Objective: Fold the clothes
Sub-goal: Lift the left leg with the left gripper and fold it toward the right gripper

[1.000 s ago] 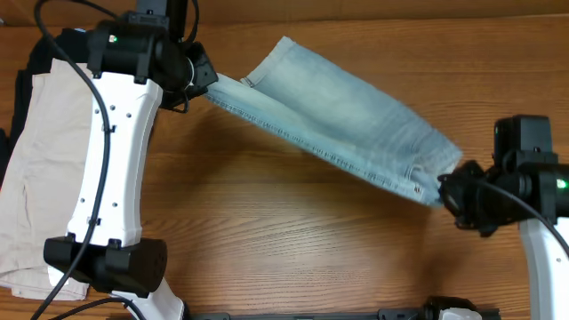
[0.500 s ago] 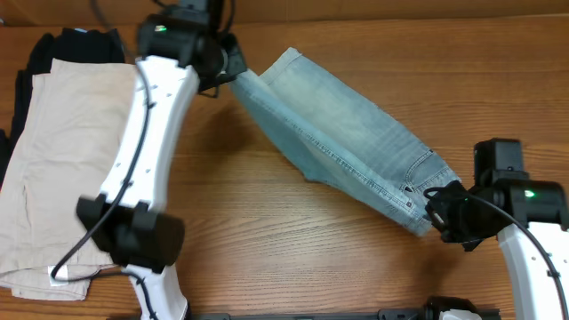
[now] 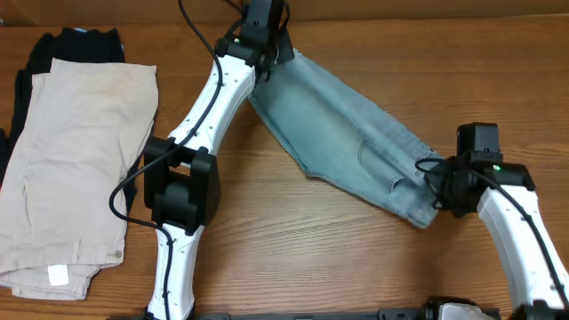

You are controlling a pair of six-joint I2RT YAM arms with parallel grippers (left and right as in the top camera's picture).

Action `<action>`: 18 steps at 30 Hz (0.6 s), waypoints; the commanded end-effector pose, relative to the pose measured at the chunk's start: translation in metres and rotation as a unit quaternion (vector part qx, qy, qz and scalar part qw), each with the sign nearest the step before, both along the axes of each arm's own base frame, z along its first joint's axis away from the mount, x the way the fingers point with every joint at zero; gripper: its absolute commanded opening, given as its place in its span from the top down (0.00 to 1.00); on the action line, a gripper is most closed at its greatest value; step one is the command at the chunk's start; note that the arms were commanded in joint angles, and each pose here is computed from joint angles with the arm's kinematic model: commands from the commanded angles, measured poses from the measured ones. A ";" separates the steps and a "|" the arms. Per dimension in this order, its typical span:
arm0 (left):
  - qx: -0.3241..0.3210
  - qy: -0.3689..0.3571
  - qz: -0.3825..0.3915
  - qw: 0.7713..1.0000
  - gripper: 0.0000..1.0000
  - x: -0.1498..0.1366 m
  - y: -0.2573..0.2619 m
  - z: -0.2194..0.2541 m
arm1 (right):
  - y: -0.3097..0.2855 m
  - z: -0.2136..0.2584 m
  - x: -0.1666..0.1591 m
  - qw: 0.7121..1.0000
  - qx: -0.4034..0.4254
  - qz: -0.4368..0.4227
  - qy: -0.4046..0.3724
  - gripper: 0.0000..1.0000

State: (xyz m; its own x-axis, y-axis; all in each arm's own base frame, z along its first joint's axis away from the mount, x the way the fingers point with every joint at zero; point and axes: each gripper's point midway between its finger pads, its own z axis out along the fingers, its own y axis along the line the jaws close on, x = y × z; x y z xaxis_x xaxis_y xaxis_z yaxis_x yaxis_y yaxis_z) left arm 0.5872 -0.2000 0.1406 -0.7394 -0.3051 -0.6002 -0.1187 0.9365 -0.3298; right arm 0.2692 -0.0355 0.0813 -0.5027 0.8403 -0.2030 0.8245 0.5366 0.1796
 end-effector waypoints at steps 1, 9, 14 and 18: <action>0.017 -0.047 0.020 0.999 0.59 0.016 0.006 0.015 | -0.022 -0.014 0.014 0.999 -0.042 -0.031 -0.002 0.82; 0.048 -0.064 -0.014 0.997 0.00 0.021 0.005 0.026 | -0.048 -0.019 0.052 0.993 -0.049 -0.088 -0.059 0.00; 0.091 -0.018 -0.029 0.995 0.00 0.006 0.034 0.040 | -0.058 0.014 0.066 0.996 -0.027 -0.030 -0.080 0.00; 0.117 0.028 -0.036 0.992 0.00 -0.007 0.059 0.028 | -0.052 0.077 0.083 0.990 -0.033 0.061 -0.123 0.00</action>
State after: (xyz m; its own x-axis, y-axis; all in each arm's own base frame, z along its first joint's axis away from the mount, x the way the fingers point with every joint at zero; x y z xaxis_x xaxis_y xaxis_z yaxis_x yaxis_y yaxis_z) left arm 0.5790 -0.1663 0.1713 -0.7715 -0.1623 -0.6151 -0.0750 0.9834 -0.1653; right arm 0.3229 -0.0958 0.0893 -0.4105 0.8669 -0.2829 0.8485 0.4767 0.2296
